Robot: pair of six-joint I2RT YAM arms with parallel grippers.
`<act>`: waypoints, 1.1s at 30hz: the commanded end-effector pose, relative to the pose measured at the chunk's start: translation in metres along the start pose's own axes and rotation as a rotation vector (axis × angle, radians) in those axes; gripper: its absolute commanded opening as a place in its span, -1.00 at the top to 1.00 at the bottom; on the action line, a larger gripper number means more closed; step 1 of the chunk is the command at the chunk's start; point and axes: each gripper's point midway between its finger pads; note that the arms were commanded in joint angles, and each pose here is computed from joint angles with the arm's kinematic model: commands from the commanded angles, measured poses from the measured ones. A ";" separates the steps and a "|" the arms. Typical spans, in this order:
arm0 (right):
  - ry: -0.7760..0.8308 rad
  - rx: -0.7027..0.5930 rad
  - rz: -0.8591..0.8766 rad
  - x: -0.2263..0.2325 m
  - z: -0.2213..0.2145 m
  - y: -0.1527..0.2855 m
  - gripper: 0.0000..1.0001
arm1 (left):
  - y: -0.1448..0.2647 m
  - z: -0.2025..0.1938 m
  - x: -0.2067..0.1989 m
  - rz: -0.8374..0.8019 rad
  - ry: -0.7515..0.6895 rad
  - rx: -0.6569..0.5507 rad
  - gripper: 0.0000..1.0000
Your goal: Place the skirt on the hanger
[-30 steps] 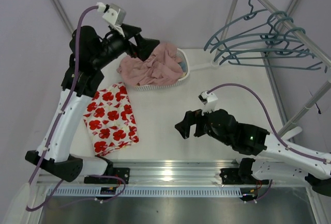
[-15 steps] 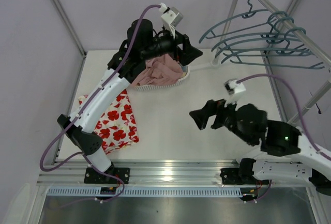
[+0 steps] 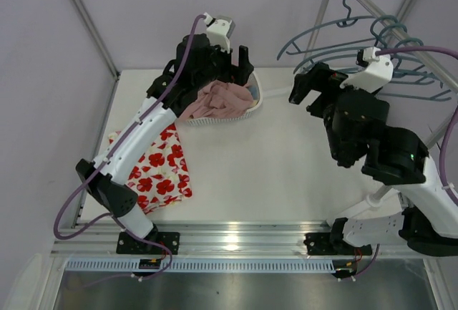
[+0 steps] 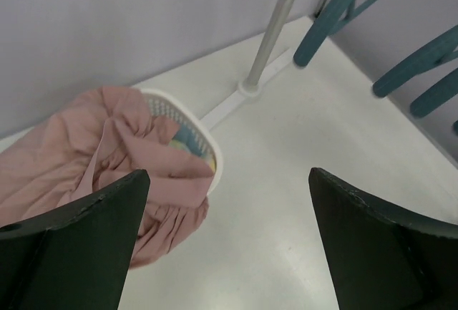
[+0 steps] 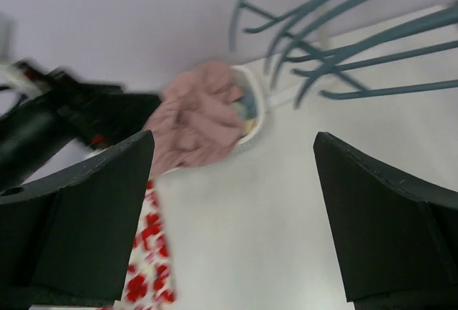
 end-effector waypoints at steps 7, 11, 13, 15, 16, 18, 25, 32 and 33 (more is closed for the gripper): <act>-0.017 -0.072 -0.375 -0.110 0.023 -0.042 -0.93 | 0.044 -0.017 0.025 0.085 0.001 0.004 -0.99; -0.031 -0.091 -0.402 -0.115 0.024 -0.051 -0.86 | 0.063 -0.021 0.041 0.133 -0.010 -0.009 -0.99; -0.044 -0.119 -0.420 -0.121 0.028 -0.055 -0.81 | 0.073 -0.029 0.045 0.140 -0.002 -0.015 -0.99; -0.063 -0.144 -0.421 -0.124 0.029 -0.059 -0.75 | 0.078 -0.035 0.053 0.150 0.014 -0.015 -0.99; -0.060 -0.150 -0.420 -0.127 0.031 -0.061 -0.74 | 0.082 -0.042 0.053 0.144 0.017 -0.007 -0.99; -0.086 -0.181 -0.413 -0.128 0.037 -0.061 -0.65 | 0.088 -0.040 0.059 0.152 0.026 -0.022 -0.99; -0.098 -0.164 -0.382 -0.124 0.027 -0.077 -0.56 | 0.101 -0.052 0.076 0.180 0.035 -0.015 -0.99; -0.099 -0.192 -0.398 -0.127 0.030 -0.090 -0.56 | 0.109 -0.057 0.085 0.183 0.032 -0.008 -0.99; -0.096 -0.192 -0.408 -0.129 0.029 -0.091 -0.56 | 0.112 -0.055 0.086 0.187 0.032 -0.016 -0.99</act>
Point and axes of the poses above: each gripper's point midway between its finger pads, its own y axis back along the fingers, its own x axis along the line the jaws close on, z = x × y, and after that the axes turned 2 degrees about -y, right-handed
